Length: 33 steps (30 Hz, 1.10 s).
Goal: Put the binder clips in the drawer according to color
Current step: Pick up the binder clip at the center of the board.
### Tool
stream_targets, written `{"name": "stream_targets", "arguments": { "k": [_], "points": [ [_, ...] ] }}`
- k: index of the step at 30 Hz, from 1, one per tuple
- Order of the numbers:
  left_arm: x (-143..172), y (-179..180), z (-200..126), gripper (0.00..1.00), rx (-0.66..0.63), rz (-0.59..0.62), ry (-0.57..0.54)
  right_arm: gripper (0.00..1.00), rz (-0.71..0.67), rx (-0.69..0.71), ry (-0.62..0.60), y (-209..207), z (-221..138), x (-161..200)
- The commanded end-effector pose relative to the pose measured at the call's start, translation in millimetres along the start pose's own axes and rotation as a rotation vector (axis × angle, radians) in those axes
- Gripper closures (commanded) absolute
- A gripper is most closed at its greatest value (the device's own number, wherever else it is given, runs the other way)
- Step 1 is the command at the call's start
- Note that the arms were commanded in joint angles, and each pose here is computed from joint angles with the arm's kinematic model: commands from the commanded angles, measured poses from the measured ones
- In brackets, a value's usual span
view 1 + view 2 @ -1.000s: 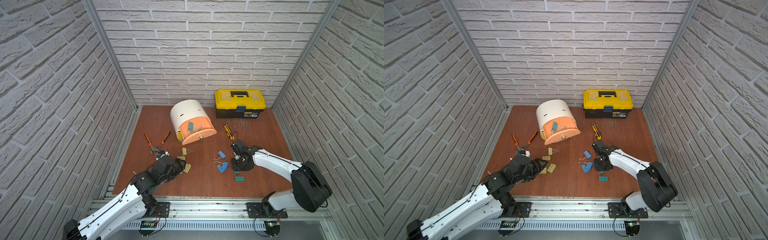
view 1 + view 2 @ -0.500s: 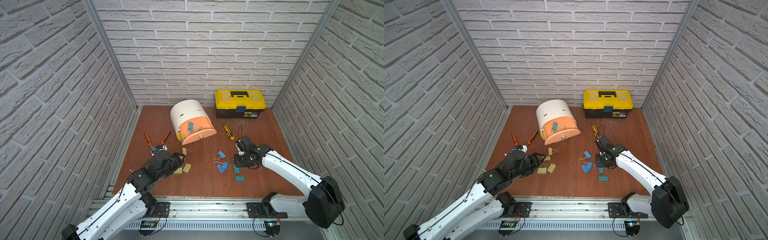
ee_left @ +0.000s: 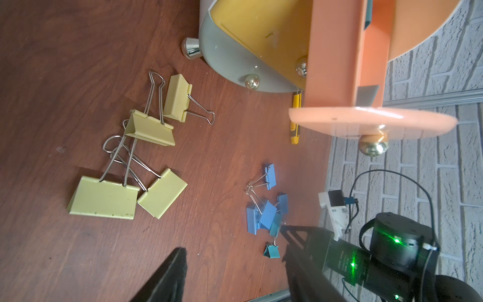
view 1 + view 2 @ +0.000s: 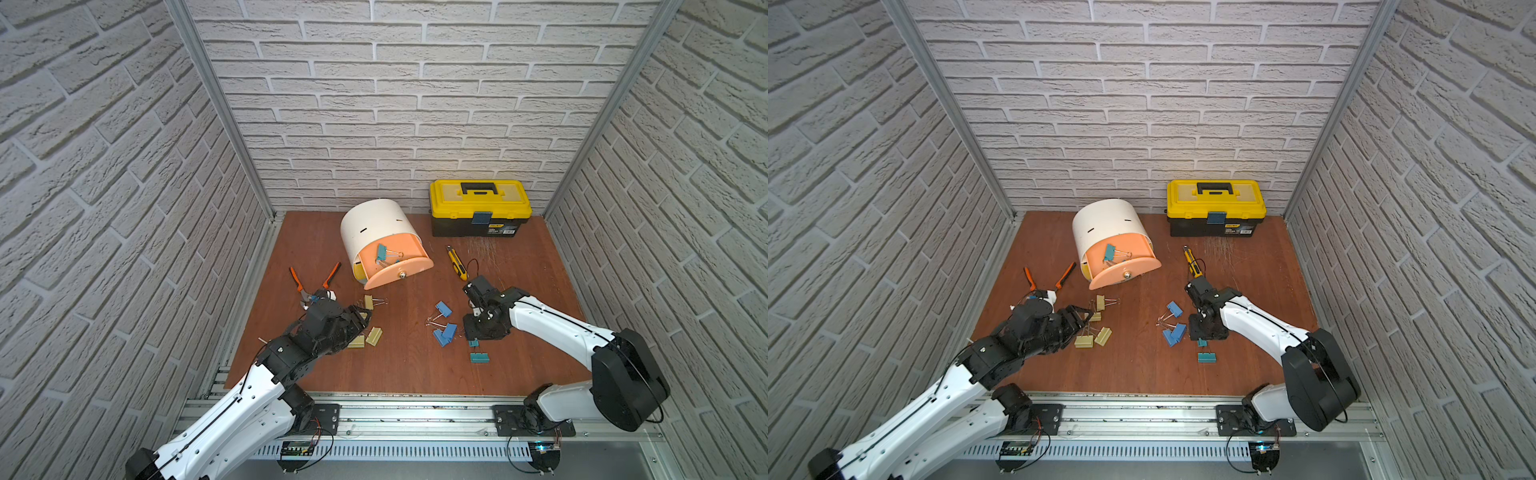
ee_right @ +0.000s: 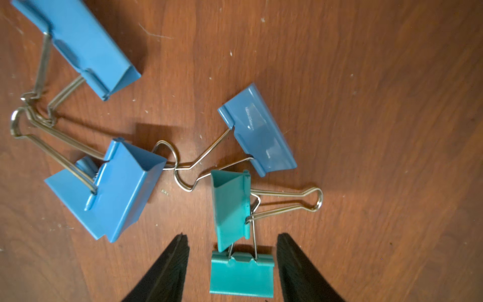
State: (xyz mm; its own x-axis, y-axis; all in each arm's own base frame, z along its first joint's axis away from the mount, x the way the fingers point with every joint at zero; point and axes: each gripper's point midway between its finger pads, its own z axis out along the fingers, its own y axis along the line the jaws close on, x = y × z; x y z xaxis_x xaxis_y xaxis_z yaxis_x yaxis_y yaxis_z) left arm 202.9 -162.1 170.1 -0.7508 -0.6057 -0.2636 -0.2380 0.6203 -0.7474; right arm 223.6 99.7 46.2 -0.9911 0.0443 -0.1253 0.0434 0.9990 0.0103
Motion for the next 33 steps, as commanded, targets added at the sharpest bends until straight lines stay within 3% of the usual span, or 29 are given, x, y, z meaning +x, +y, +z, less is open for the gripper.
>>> {"name": "stream_targets", "arguments": {
  "k": [1, 23, 33],
  "points": [
    [-2.2, -3.5, -1.6, 0.35, 0.03, 0.005, -0.009, 0.44, 0.017, 0.003, 0.003, -0.9, 9.1, -0.4],
    [-4.1, -2.1, -3.8, 0.35, 0.031, -0.008, -0.005, 0.6, 0.009, 0.031, 0.063, 1.4, 39.1, 1.4],
    [-6.0, -4.7, -1.9, 0.35, 0.032, -0.009, -0.006, 0.7, 0.009, 0.012, 0.035, -1.3, 27.1, 5.9]
  ]
}}
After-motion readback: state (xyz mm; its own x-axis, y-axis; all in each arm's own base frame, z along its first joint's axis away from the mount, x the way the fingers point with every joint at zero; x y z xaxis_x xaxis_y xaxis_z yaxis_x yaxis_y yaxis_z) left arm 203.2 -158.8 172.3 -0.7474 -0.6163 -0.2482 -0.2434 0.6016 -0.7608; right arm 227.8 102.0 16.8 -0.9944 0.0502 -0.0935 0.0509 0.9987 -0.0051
